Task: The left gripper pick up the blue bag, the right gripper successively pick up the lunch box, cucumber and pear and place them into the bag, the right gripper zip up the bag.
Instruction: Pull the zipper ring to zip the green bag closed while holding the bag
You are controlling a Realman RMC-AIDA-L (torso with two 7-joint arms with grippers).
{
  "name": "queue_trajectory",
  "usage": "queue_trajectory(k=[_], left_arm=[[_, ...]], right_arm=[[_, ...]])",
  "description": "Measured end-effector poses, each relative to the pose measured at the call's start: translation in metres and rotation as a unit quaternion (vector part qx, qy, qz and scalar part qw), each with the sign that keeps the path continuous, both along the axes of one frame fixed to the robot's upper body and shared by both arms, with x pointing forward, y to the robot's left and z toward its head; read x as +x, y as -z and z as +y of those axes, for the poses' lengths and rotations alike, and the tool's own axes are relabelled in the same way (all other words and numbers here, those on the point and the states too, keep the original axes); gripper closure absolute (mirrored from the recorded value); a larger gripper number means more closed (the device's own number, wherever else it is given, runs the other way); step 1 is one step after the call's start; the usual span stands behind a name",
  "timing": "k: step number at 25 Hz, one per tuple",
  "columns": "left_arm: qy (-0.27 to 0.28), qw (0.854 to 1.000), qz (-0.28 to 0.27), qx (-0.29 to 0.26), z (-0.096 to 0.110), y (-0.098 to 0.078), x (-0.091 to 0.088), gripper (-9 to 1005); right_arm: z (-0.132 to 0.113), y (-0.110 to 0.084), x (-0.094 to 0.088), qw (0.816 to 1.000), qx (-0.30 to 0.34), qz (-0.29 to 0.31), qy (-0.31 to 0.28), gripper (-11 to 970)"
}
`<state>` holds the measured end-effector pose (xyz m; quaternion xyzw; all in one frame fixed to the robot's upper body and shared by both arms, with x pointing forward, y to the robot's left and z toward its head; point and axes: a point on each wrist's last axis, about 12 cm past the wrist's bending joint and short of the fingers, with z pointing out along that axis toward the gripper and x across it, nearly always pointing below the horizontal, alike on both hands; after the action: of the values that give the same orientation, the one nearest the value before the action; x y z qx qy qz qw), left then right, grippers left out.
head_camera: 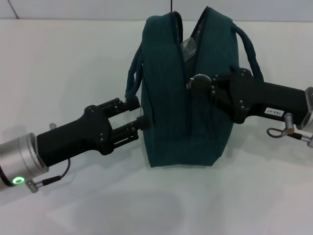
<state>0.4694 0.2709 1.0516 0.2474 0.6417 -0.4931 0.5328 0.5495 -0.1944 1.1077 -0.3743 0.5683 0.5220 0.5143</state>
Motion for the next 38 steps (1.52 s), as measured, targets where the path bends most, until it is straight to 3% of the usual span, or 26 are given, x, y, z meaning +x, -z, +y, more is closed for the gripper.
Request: queue_trajectory(k=[8, 15, 26, 38], left_arm=[[0.024, 1.000, 0.000, 0.001, -0.011, 0.001, 0.003, 383], [0.030, 1.000, 0.003, -0.003, -0.022, 0.004, 0.006, 385], [0.038, 0.999, 0.011, 0.017, -0.031, 0.007, 0.015, 389], [0.031, 0.998, -0.033, 0.051, -0.033, 0.012, 0.015, 573]], right_arm=[[0.006, -0.017, 0.003, 0.999, 0.025, -0.035, -0.024, 948], [0.015, -0.009, 0.005, 0.999, -0.009, -0.025, -0.036, 948], [0.015, -0.009, 0.004, 0.999, -0.008, -0.027, -0.034, 948], [0.017, -0.010, 0.008, 0.999, -0.012, -0.029, -0.027, 948]])
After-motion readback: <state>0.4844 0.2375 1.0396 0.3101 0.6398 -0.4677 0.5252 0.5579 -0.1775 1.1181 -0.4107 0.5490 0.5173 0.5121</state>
